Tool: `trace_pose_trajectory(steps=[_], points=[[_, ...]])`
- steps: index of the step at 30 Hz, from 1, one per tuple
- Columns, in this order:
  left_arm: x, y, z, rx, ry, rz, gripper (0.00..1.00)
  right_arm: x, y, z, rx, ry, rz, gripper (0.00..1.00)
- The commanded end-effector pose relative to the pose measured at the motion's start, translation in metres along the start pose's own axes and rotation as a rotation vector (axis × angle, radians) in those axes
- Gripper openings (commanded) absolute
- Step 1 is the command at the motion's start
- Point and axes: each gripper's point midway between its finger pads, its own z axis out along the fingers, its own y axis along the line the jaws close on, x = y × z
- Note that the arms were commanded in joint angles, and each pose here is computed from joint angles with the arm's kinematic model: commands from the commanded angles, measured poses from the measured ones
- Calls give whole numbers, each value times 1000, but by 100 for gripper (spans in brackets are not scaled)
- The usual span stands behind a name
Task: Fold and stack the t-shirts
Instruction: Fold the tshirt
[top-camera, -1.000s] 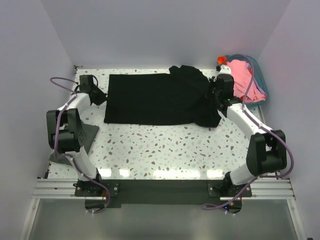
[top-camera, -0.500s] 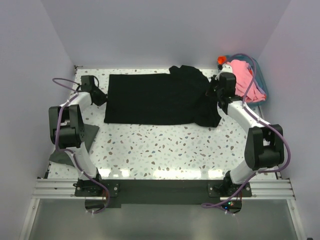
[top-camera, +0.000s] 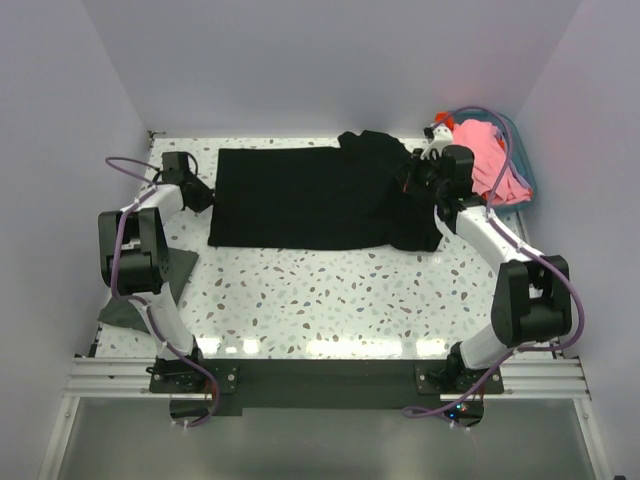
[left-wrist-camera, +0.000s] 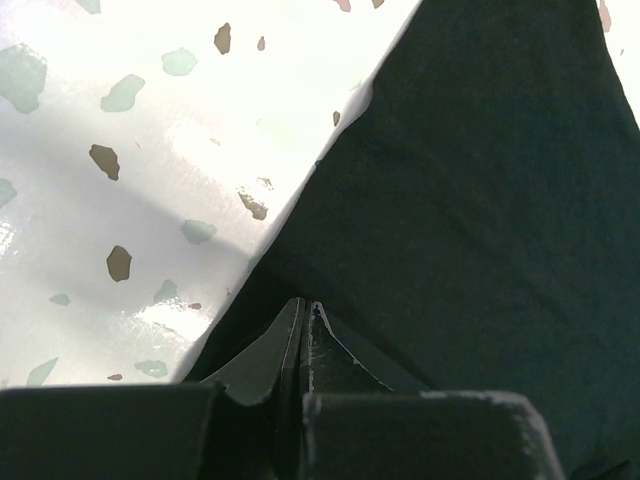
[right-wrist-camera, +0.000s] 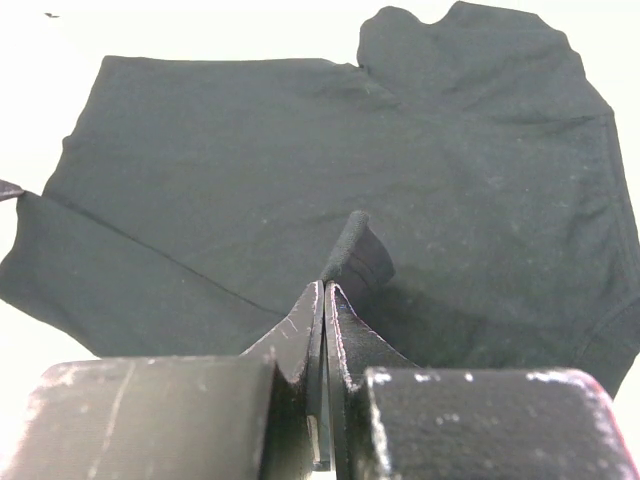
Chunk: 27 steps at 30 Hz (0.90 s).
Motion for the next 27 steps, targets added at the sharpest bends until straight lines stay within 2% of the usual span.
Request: trace_pose_trajectory(steps=[1,6,12,17,23,27], points=[[-15,-4,3,28,-39,4,0,-17,9,3,-65,-54,-69,0],[-15,-2,4,28,-37,4,0,-18,44,2,-243,-46,-62,0],[-14,-2,6,31,-33,2,0,8,83,1,-363,52,-156,0],[-11,-1,7,31,-24,-3,0,30,93,1,-389,146,-222,0],[-12,-2,7,30,-29,6,0,27,85,0,-349,145,-251,0],[-11,0,9,24,-24,7,0,26,103,-15,-450,161,-248,0]])
